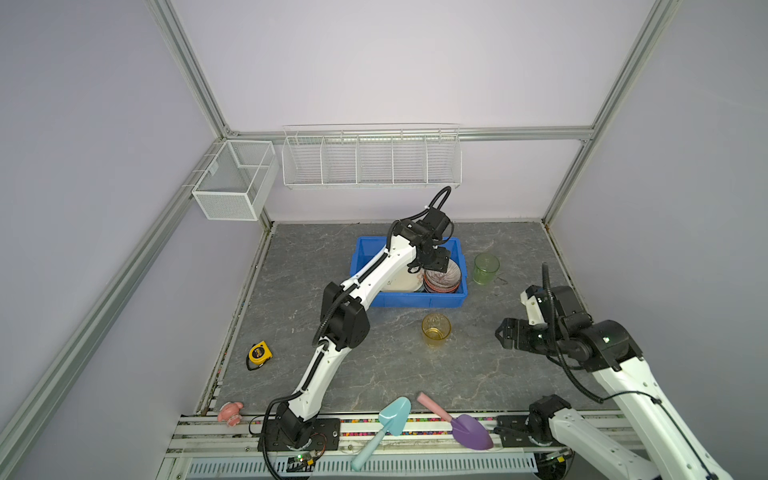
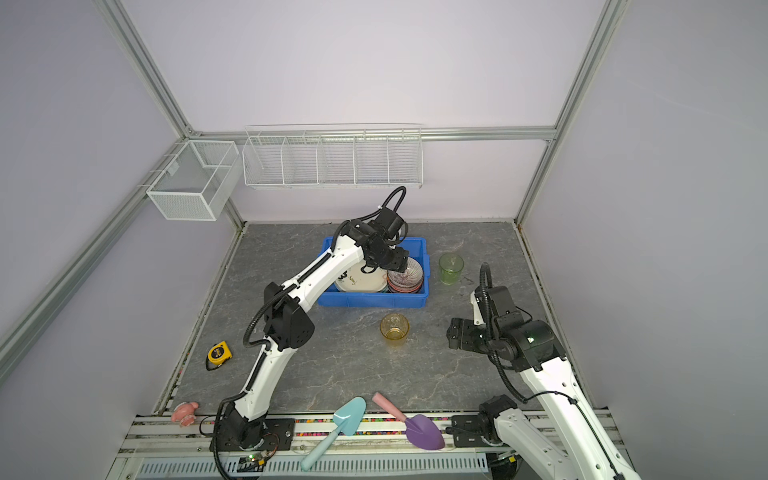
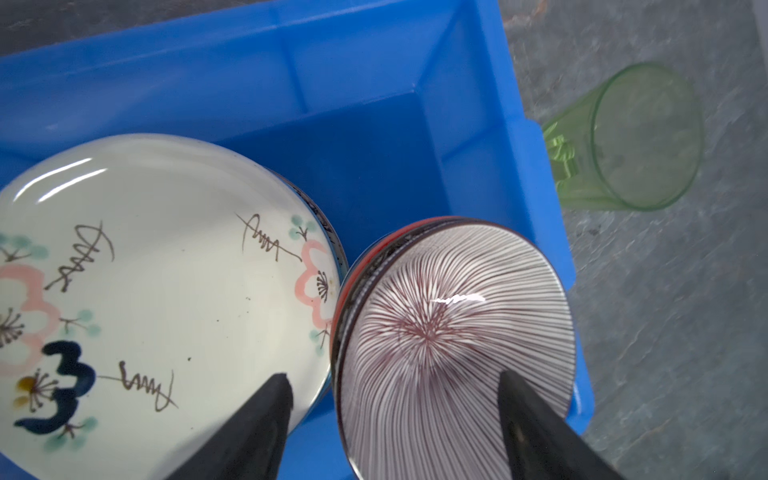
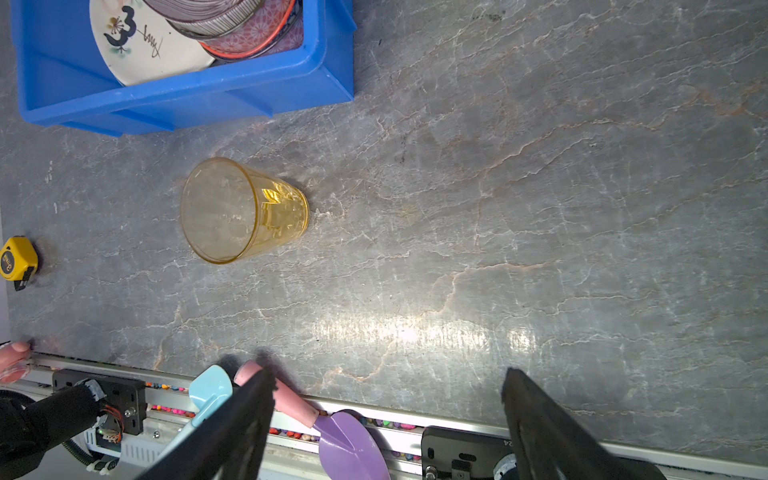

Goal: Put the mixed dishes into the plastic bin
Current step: 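Lower the pink-striped bowl onto the bowl stack and open the left gripper, then move the right gripper to the green glass cup while the left withdraws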

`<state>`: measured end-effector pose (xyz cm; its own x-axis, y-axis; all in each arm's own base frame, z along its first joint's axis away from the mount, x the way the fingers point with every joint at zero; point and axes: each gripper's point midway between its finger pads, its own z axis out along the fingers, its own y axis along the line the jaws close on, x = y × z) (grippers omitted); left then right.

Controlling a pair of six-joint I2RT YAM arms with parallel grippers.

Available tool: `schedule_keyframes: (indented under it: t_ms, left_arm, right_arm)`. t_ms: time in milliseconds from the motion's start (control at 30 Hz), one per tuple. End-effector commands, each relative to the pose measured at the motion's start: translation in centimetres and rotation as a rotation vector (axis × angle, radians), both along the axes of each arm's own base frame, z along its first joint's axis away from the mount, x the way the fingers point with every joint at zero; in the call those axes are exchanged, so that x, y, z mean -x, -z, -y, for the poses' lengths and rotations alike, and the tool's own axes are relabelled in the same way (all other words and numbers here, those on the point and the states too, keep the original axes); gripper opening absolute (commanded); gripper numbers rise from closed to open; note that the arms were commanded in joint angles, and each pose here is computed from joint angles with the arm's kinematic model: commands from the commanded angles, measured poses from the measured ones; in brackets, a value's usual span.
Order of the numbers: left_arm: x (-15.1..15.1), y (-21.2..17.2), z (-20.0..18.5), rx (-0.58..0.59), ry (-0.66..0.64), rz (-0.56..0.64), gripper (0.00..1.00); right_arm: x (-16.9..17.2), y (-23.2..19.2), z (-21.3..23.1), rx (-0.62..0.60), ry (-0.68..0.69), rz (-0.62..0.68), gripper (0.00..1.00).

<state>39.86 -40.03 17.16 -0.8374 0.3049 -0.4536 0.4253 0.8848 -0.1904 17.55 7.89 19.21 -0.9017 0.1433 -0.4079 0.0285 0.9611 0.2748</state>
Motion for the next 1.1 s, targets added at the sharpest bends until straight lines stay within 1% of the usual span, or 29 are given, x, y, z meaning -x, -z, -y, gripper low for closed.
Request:
schedule_keyframes:
  t_ms: [0, 67, 167, 333, 433, 533, 667, 800, 933, 1067]
  left_arm:
    - [0.6, -4.6, -1.2, 0.028, 0.000, 0.062, 0.88]
    - [0.7, -5.6, -1.8, 0.020, 0.004, 0.084, 0.95]
    - [0.6, -6.7, -3.2, -0.017, -0.027, 0.128, 0.99]
    - [0.6, -7.9, -6.0, -0.095, -0.055, 0.177, 0.99]
    - [0.2, -8.3, -8.2, -0.163, -0.079, 0.217, 0.98]
    - [0.0, -8.4, -10.1, -0.162, -0.107, 0.192, 0.98]
    - [0.1, -8.9, -12.1, -0.173, -0.130, 0.195, 0.98]
    - [0.6, -8.9, -13.9, -0.182, -0.160, 0.224, 0.98]
    - [0.9, -8.1, -16.0, -0.173, -0.202, 0.248, 0.99]
    - [0.5, -7.8, -18.1, -0.185, -0.241, 0.255, 0.99]
  right_arm:
    - [-0.1, 0.4, 0.1, -0.001, 0.009, -0.001, 0.88]
    - [-0.2, 0.4, 0.0, -0.001, 0.006, -0.007, 0.88]
    - [-0.4, 0.6, -0.1, 0.009, -0.001, -0.021, 0.88]
    - [-1.1, 0.8, 0.8, 0.067, 0.030, -0.038, 0.88]
    - [-1.8, 0.4, 2.1, 0.149, 0.075, -0.047, 0.88]
    - [-2.8, 0.2, 2.9, 0.217, 0.081, -0.066, 0.88]
    - [-5.2, 0.0, 2.5, 0.208, 0.077, -0.065, 0.89]
    - [-8.4, -0.6, 3.1, 0.196, 0.107, -0.060, 0.88]
    - [-12.4, -0.8, 4.3, 0.156, 0.147, -0.057, 0.89]
    - [-16.5, -0.8, 4.9, 0.127, 0.171, -0.053, 0.92]
